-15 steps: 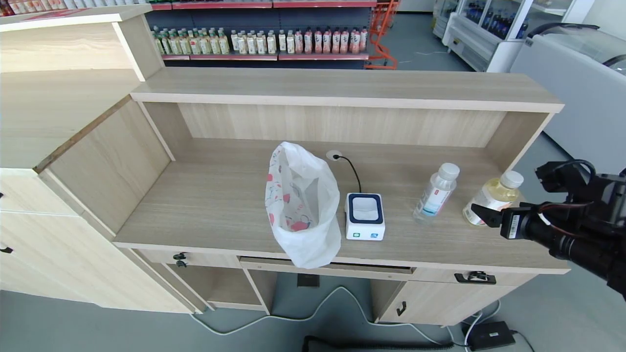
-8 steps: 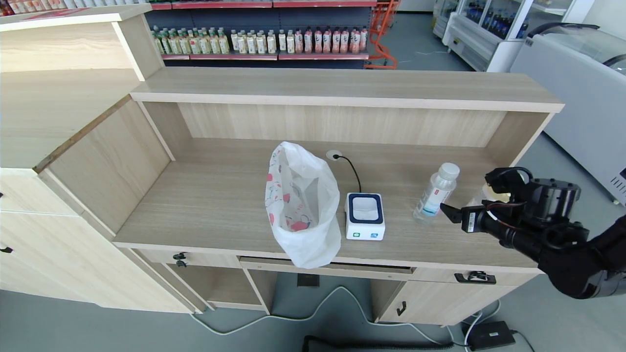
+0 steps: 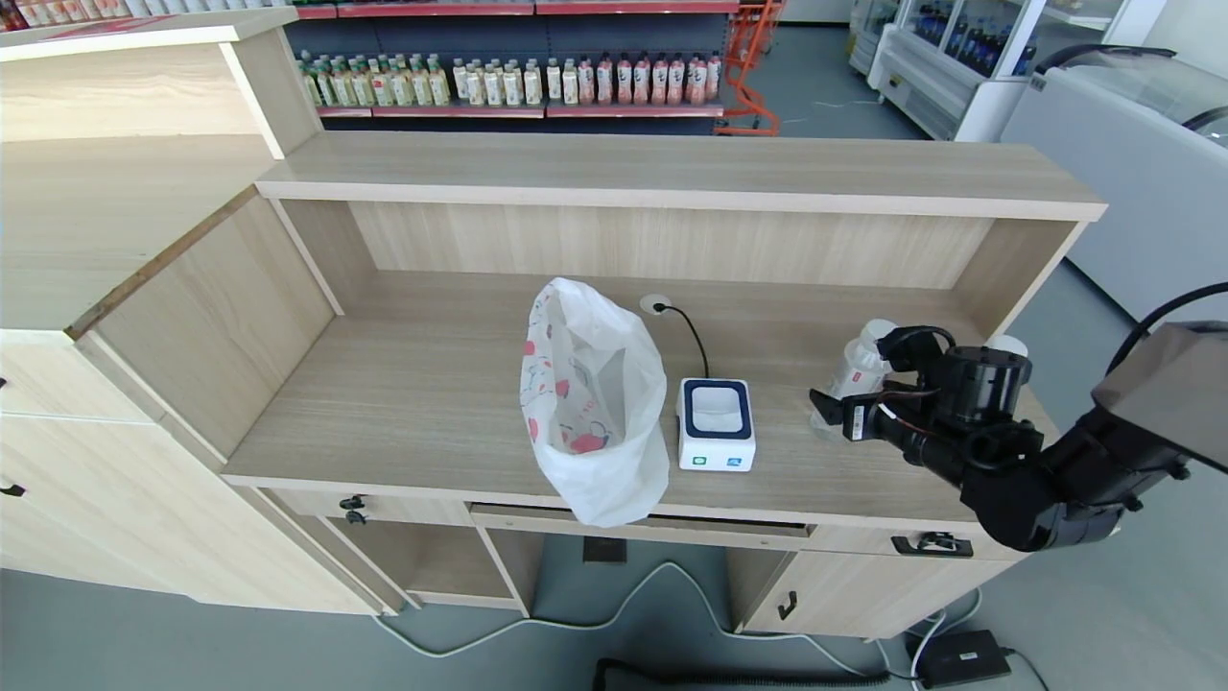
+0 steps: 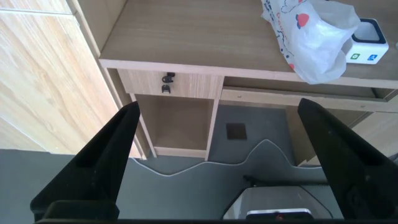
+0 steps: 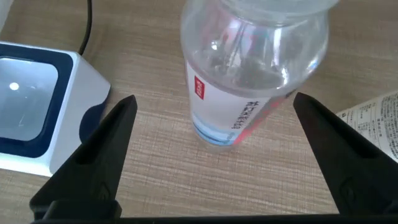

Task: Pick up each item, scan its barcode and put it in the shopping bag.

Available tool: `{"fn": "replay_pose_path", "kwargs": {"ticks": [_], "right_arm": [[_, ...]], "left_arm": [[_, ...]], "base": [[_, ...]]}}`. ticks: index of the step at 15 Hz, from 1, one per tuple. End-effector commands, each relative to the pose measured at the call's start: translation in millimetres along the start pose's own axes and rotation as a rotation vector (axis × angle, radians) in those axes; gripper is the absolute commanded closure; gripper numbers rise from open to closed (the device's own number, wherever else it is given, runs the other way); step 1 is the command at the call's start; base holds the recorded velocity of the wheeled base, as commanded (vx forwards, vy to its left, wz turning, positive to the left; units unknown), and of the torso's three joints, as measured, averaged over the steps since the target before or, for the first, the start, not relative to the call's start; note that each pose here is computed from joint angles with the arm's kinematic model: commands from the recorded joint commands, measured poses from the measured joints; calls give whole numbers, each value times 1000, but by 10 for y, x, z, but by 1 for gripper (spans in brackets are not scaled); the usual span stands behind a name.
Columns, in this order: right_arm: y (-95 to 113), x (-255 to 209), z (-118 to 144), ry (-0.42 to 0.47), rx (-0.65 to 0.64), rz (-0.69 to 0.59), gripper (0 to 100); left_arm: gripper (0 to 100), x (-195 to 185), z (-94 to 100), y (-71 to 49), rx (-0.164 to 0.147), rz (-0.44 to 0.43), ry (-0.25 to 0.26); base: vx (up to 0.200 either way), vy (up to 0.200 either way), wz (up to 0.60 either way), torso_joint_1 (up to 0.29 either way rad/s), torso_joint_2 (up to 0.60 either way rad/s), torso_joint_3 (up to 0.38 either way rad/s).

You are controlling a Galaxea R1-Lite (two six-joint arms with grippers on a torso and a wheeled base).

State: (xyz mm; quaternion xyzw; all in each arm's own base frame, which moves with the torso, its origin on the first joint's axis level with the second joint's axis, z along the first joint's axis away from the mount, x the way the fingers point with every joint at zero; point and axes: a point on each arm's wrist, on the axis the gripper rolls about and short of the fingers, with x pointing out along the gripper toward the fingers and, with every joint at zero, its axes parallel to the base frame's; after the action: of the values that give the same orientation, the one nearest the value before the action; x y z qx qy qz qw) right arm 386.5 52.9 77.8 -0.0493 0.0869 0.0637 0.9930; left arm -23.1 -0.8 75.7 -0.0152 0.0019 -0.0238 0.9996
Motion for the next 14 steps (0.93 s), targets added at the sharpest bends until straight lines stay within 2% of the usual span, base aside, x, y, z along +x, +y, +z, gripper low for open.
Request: {"fn": "replay_pose_path", "kwargs": {"ticks": [1,11,14], "right_arm": [[66,123,-41,-5,-2,16,0],[89,405,-41,-58,-1,22,0],[24,442,-8,-80,6,47,0]], "left_arm": [[0,0,0,0,0,0,0],[0,0,0,0,0,0,0],[0,0,0,0,0,0,0]], "base": [[0,0,0,0,0,0],[0,0,0,0,0,0],[0,0,0,0,0,0]]}}
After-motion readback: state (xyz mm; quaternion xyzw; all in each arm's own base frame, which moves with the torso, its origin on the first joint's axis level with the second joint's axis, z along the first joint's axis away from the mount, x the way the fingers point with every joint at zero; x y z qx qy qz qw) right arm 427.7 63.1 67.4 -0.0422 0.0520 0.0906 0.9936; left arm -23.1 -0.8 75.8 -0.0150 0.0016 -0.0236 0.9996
